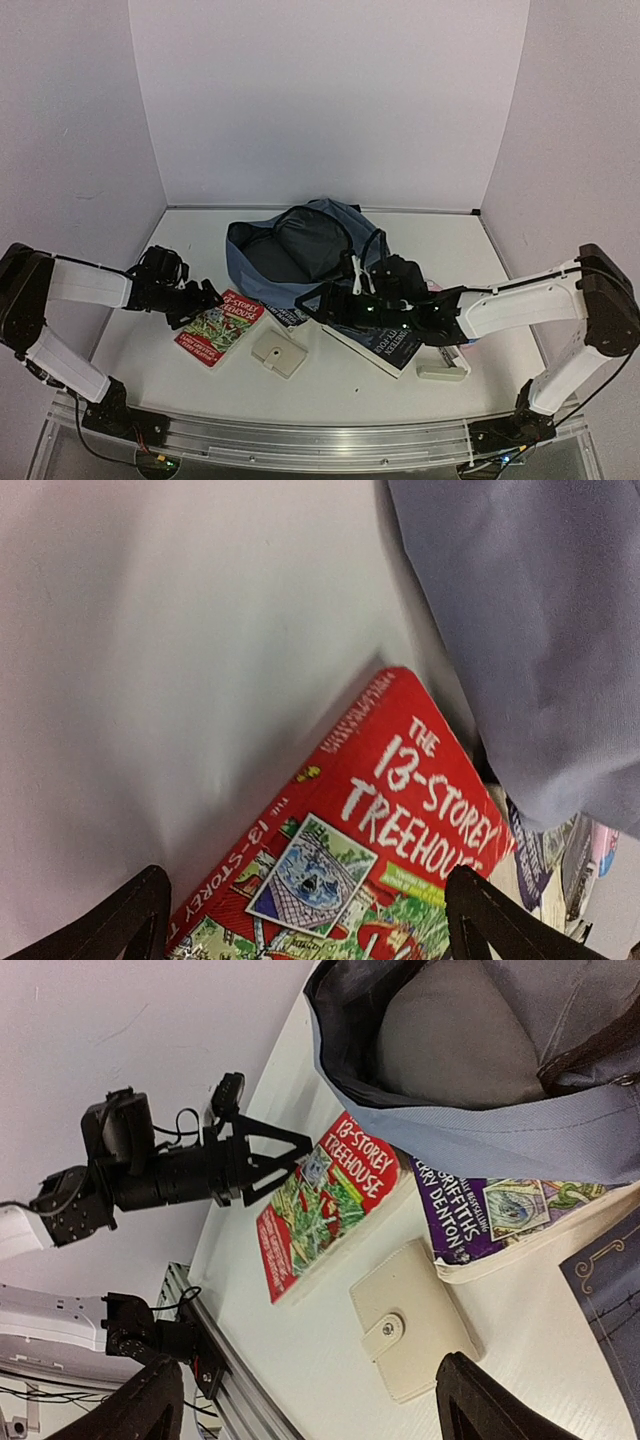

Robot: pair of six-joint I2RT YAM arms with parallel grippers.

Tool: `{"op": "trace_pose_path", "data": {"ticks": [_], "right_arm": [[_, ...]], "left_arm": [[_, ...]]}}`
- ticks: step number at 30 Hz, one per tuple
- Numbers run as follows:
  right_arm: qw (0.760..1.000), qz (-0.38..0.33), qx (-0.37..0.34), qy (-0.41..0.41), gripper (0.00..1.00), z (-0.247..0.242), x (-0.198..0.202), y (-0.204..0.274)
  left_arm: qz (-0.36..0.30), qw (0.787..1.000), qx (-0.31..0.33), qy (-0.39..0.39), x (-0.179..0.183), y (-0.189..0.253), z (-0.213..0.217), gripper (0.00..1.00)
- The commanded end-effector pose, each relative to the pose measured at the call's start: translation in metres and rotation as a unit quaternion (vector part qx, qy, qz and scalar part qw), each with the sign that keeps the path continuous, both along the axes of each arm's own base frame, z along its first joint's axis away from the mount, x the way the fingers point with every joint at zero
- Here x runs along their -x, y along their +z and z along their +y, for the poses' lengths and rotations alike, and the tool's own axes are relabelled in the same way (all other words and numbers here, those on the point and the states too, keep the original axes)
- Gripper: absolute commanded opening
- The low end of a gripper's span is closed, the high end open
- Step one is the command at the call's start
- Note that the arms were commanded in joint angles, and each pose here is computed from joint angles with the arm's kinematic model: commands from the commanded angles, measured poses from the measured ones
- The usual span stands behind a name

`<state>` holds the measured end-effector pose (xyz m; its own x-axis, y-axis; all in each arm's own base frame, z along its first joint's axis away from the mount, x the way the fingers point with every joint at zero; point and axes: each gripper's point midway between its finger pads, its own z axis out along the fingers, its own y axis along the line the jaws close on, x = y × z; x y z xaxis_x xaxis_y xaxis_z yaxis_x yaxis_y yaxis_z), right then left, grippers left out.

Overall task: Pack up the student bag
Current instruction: Adjust the book at the center of the board.

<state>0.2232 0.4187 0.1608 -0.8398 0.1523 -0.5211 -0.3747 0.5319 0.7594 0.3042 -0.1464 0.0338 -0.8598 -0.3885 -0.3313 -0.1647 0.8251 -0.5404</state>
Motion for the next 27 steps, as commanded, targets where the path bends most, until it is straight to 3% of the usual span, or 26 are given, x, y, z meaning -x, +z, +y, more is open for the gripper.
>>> {"op": "trace_pose_path", "data": {"ticks": [1,8,13,16,27], "right_arm": [[0.999,0.020,-0.049,0.014,0.86,0.032,0.011,0.005],[0.992,0.075,-0.074,0.066,0.78,0.103,0.049,-0.021],[0.989,0.112,-0.077,0.064,0.66,0.136,0.059,-0.045],[0.987,0.133,-0.074,0.050,0.62,0.140,0.060,-0.059],[0.982,0.184,-0.048,0.011,0.62,0.143,0.065,-0.104]], "left_arm": [[0.037,0.998,0.041,-0.006,0.041,-0.001,-0.024,0.95],[0.037,0.998,0.031,0.031,0.063,0.016,-0.006,0.96],[0.034,0.999,0.001,0.027,0.064,0.026,0.002,0.92],[0.040,0.999,-0.014,0.027,0.065,0.027,0.006,0.90],[0.046,0.999,-0.006,-0.007,0.064,0.025,-0.006,0.88]]}}
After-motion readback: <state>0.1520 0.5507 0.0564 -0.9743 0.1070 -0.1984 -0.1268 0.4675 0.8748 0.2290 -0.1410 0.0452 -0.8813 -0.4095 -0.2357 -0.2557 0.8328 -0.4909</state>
